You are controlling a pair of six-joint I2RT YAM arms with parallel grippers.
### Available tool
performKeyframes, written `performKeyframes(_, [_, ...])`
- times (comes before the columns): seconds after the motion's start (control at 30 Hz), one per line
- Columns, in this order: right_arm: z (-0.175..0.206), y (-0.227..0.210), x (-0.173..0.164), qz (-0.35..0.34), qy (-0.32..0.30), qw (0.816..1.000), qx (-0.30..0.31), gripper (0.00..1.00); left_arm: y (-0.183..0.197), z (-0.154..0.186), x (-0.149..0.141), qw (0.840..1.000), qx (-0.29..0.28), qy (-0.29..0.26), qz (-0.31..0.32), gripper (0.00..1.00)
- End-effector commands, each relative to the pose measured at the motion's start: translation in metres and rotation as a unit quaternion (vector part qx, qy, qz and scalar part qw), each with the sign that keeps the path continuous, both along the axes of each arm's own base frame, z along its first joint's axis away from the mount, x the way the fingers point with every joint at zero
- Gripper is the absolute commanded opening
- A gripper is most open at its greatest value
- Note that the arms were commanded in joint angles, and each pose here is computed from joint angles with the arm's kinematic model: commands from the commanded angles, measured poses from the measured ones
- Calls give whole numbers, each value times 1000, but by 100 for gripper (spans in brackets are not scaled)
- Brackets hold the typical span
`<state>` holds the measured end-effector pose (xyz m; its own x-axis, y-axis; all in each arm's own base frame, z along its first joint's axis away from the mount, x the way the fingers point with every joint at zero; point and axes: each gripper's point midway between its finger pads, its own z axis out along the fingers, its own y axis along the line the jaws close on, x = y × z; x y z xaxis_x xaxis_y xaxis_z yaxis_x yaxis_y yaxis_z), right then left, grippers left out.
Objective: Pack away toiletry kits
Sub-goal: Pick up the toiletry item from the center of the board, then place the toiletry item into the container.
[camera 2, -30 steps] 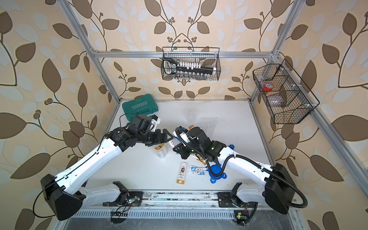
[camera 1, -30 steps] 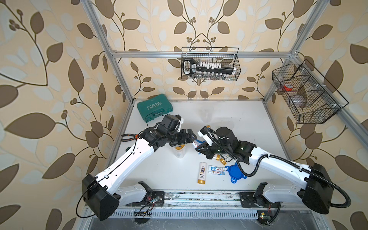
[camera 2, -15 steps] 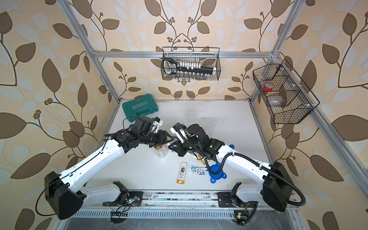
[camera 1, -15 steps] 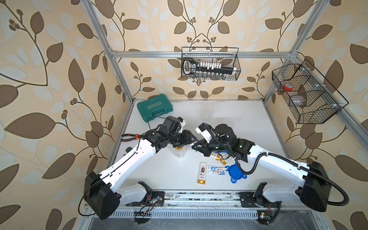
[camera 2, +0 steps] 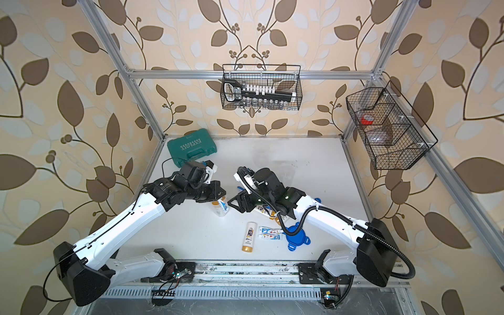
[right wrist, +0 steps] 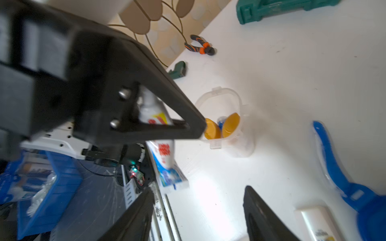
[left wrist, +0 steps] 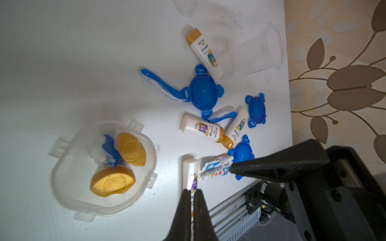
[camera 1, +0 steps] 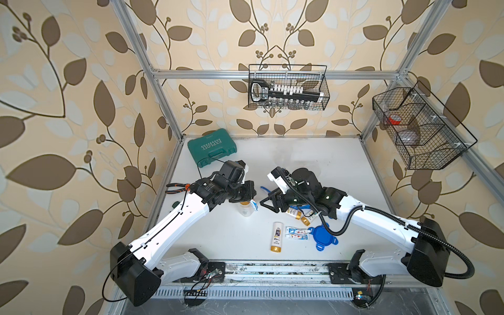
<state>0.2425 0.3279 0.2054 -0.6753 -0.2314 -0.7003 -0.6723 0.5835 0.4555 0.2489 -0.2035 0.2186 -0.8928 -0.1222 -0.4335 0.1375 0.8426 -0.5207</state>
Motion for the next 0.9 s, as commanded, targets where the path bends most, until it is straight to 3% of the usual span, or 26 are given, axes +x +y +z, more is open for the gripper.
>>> performKeyframes(0.0, [-39,-48,11,-75,26,992,-101,67,27,12,15,993,76,-90,1,0])
performKeyframes(0.2, [-90,-91,4,-115,89,968,-204,64,43,4,47,978,145,-148,38,0])
performKeyframes(0.43, [-105,-99,-4,-113,109,961,-230,64,44,-10,71,965,188,-179,46,0])
performKeyframes(0.77, [-119,-105,-14,-105,132,953,-251,65,33,-51,77,961,218,-165,41,0])
performKeyframes(0.87, [-128,-108,-17,-103,140,949,-262,65,28,-55,72,964,209,-162,37,14])
